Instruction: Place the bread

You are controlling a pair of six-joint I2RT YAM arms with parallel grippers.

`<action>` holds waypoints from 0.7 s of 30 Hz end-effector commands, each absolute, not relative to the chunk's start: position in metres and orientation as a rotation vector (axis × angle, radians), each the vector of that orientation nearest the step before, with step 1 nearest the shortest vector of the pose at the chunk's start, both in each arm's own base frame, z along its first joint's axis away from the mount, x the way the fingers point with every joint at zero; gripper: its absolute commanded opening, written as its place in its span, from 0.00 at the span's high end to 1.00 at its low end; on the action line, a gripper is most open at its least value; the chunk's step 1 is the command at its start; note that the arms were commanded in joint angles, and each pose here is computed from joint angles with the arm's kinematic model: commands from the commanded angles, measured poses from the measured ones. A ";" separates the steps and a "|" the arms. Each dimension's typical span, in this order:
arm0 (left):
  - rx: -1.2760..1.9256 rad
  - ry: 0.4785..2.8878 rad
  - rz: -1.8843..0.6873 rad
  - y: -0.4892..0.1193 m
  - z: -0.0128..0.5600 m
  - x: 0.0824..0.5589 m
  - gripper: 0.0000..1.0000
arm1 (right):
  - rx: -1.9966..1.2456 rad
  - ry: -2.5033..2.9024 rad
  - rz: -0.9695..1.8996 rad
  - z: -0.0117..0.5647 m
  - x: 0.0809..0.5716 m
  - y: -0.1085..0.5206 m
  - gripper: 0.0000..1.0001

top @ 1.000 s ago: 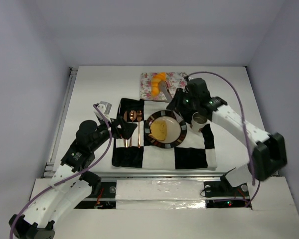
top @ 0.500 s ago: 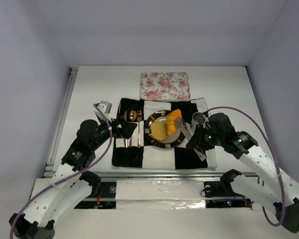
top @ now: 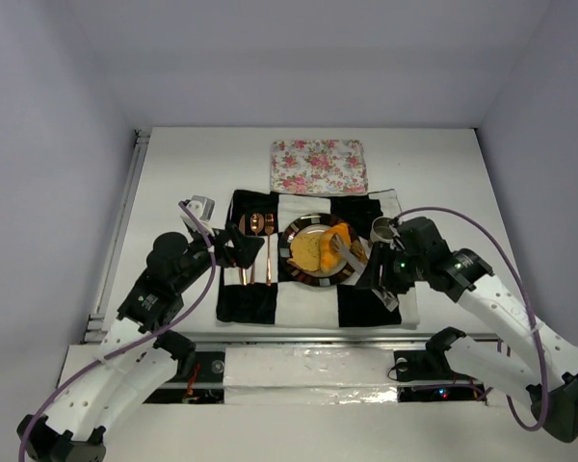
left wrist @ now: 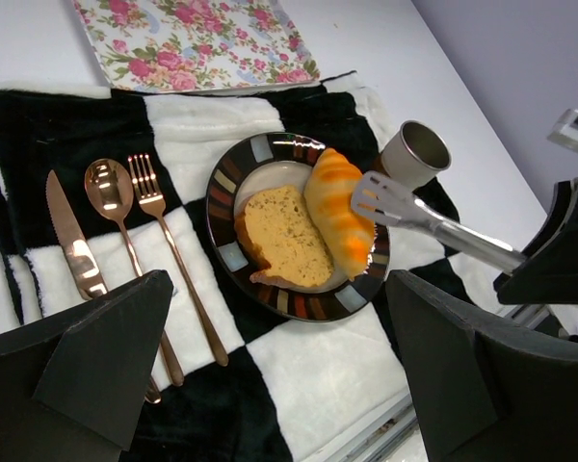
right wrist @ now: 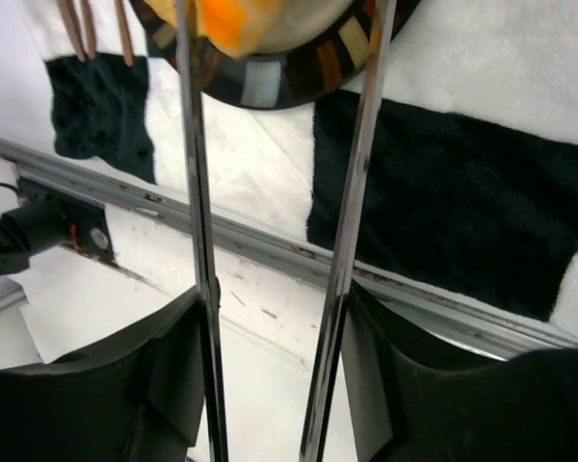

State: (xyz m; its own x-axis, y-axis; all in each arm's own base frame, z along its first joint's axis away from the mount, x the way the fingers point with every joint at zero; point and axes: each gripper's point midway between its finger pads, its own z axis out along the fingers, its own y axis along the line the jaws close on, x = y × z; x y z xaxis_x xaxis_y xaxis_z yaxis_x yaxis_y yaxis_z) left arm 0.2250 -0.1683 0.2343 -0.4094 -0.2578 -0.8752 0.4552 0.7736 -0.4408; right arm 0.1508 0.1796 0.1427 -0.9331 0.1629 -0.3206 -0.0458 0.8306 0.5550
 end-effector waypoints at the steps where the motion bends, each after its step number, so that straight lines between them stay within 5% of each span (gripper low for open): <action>1: 0.165 1.770 -0.797 -0.169 0.252 0.225 0.06 | 0.053 2.508 0.862 0.192 0.166 0.186 0.43; 11: 0.169 1.745 -0.806 -0.168 0.258 0.222 0.06 | 0.116 2.361 0.738 0.231 0.203 0.176 0.51; 21: 0.183 1.711 -0.825 -0.167 0.266 0.214 0.06 | 0.331 2.173 0.312 0.259 0.342 0.110 0.55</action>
State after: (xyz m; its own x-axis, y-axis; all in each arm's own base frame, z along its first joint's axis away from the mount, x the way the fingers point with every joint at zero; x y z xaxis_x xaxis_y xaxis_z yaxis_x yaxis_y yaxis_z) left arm 0.2182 -0.1660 0.2475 -0.3720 -0.2776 -0.8858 0.4803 0.7590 -0.4396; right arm 0.2879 0.1537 0.2370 -0.7138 0.3137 -0.6262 0.0352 0.9091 0.4152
